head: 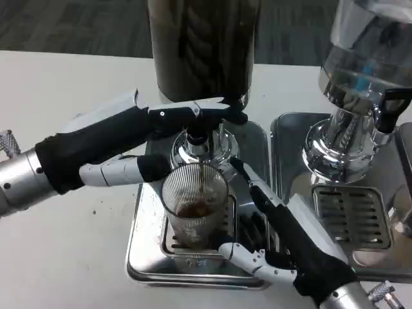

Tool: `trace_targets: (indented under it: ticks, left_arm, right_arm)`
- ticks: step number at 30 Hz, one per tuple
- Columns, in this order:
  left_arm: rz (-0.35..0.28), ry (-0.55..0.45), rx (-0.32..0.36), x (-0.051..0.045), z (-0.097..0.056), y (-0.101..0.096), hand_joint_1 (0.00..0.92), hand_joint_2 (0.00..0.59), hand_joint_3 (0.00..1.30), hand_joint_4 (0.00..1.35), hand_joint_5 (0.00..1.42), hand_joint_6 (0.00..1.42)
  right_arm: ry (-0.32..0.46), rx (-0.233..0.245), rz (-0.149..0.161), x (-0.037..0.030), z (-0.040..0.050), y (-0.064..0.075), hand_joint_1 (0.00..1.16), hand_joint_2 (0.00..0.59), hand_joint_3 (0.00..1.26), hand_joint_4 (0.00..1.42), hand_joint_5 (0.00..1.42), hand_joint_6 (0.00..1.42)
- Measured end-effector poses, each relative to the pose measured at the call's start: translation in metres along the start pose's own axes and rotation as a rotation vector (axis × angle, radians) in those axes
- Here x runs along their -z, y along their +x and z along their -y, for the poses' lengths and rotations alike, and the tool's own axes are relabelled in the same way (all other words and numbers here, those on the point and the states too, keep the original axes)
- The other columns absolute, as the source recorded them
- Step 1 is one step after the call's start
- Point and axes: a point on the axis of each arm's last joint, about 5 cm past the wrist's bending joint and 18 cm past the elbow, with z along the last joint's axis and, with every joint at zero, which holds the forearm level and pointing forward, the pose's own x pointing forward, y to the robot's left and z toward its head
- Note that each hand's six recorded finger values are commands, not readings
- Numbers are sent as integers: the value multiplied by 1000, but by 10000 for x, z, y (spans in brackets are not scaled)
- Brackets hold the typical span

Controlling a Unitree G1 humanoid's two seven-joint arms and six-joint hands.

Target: Grasp the cup under the faucet to collect the drink, then remove the cup.

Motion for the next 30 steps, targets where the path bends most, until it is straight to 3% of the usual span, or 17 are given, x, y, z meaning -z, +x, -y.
trace_targets:
  ticks: [12,18,30]
  left_arm:
    - [-1,13,0,-7,4,-6,0,87,204,72,70,168]
    - [0,21,3,-16,4,-11,0,87,204,72,70,168]
    - [-1,28,-4,-30,29,-25,0,88,204,73,70,170]
  right_arm:
    - [-8,-4,12,-15,-4,69,401,216,0,0,0,0]
    - [-7,-11,-1,8,-15,86,397,218,0,0,0,0]
    - [-17,4,7,-9,-15,124,393,222,0,0,0,0]
